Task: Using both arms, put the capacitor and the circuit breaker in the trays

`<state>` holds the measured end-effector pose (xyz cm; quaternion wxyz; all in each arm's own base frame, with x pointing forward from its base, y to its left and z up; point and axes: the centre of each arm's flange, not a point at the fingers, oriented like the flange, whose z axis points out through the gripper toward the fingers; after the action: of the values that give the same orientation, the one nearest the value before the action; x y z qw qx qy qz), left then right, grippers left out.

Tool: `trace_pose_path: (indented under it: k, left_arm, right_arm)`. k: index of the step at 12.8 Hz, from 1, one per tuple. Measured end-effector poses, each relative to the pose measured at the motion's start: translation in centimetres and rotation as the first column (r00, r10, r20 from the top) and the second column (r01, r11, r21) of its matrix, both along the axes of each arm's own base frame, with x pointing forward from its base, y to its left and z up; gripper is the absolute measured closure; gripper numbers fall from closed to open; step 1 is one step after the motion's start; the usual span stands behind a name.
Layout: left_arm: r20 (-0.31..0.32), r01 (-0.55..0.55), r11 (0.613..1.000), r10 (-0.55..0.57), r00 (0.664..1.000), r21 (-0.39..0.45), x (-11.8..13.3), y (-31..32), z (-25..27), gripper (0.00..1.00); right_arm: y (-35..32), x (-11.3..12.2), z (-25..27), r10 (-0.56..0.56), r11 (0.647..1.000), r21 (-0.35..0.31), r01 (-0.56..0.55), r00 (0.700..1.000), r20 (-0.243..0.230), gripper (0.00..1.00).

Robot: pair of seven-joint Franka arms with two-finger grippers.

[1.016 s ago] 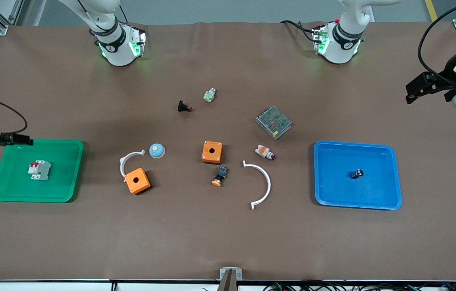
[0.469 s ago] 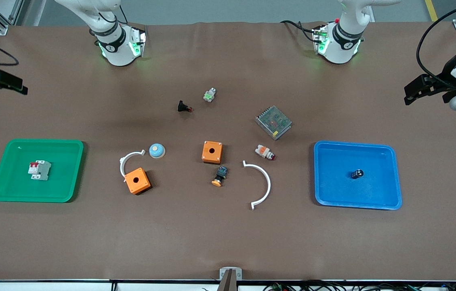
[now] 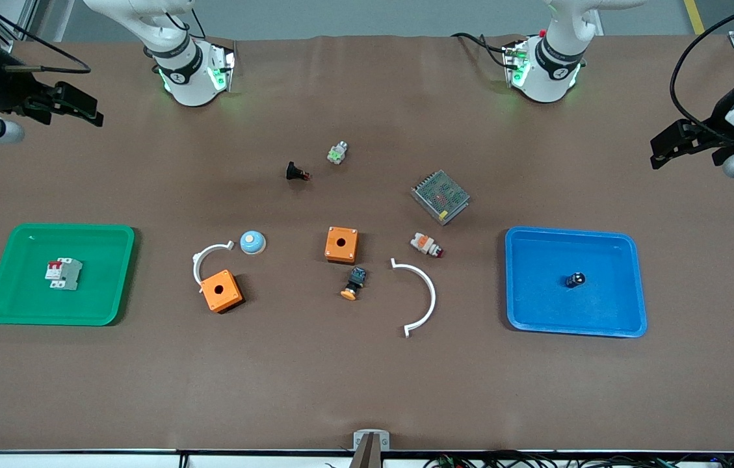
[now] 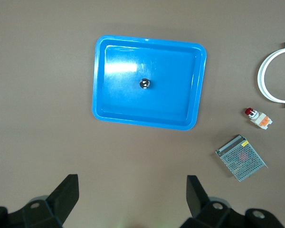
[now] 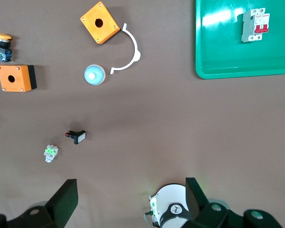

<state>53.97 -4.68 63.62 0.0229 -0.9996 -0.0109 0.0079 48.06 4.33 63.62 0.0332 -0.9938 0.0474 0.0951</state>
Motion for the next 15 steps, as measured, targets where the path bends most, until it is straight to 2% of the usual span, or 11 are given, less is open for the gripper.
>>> trace_pose_path:
  k: [3, 6, 10, 12, 15]
  left_arm:
    - [0.0, -0.001, 1.0, 0.001, 1.0, 0.0, 0.0, 0.1, 0.0, 0.0]
    - [0.0, -0.005, 1.0, 0.005, 1.0, 0.0, 0.0, 0.3, 0.0, 0.0]
    - [-0.001, -0.008, 1.0, 0.008, 1.0, -0.001, 0.0, 0.4, -0.1, 0.0]
    - [0.003, -0.008, 1.0, 0.008, 1.0, -0.007, -0.2, 0.3, -0.4, 0.0]
    - [0.015, -0.005, 1.0, 0.005, 1.0, -0.028, -1.1, -0.1, -0.6, 0.0]
  right_arm:
    - [-1.3, 0.4, 0.7, -0.029, 1.0, 0.005, 0.029, 0.999, 0.042, 0.0]
    - [-4.7, 1.3, 1.7, -0.1, 0.995, 0.011, 0.1, 0.989, 0.109, 0.0]
    - [-6.1, 3.4, 3.0, -0.13, 0.991, 0.021, 0.129, 0.961, 0.245, 0.0]
    - [-6.1, 4.7, 2.7, -0.096, 0.995, 0.009, 0.097, 0.957, 0.274, 0.0]
    - [-6.3, 6.8, 2.2, -0.038, 0.999, 0.0, 0.04, 0.955, 0.293, 0.0]
